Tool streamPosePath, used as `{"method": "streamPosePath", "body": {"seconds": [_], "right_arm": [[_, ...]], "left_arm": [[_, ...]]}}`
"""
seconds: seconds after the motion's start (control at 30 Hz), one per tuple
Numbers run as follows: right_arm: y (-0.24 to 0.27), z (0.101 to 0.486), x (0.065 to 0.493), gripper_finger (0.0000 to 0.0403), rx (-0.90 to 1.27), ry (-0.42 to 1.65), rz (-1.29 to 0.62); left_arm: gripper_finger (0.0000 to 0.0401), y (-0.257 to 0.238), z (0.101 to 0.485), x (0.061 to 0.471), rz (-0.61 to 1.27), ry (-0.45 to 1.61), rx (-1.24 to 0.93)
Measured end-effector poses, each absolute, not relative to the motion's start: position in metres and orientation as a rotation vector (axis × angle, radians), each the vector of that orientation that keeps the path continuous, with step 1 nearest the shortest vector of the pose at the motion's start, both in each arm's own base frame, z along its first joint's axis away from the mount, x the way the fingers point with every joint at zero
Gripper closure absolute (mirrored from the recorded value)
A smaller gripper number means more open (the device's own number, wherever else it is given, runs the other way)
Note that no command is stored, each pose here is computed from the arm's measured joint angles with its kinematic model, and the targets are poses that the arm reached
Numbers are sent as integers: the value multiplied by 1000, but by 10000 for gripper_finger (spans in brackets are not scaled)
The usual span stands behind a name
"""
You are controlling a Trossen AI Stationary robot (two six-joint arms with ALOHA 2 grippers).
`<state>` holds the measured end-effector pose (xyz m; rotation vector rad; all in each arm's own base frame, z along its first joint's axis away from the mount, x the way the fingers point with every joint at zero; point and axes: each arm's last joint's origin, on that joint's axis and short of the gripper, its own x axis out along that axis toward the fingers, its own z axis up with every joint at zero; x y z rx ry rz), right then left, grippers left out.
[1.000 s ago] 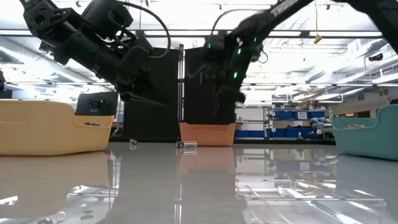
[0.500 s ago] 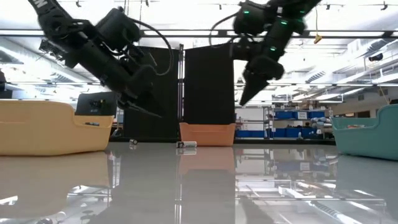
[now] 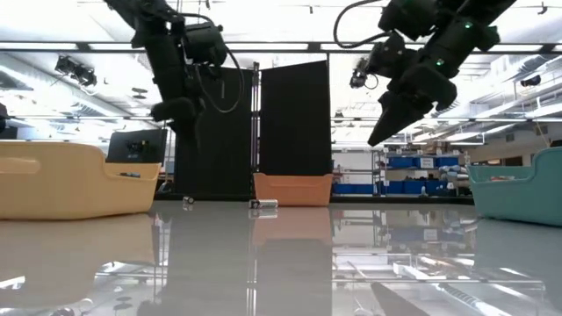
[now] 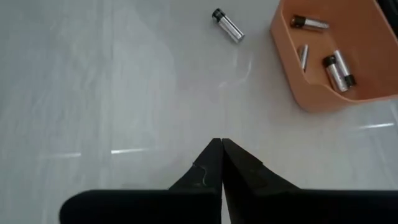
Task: Sort batteries
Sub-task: Put the brown battery into the green bin
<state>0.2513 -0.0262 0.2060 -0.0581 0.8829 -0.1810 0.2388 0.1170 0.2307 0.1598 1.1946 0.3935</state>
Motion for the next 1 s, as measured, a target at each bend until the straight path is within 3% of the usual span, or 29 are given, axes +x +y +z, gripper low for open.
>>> {"method": "streamPosePath", "body": {"seconds": [0.2, 0.43, 0.57, 0.73, 1.0], "right_arm": [[-19, 207, 248, 383, -83, 862, -166], [-12, 206, 249, 377, -96, 866, -140], [-9, 206, 249, 385, -104, 866, -126], [-5, 206, 249, 385, -111, 866, -112], [-3, 206, 249, 383, -118, 868, -102]], "left_arm": [[396, 146, 235, 242, 233, 1422, 271], [396, 169, 201, 263, -1, 1620, 436], [387, 179, 182, 267, -46, 1757, 557], [350, 184, 167, 272, -70, 1815, 612], [263, 192, 165, 283, 6, 1700, 676]]}}
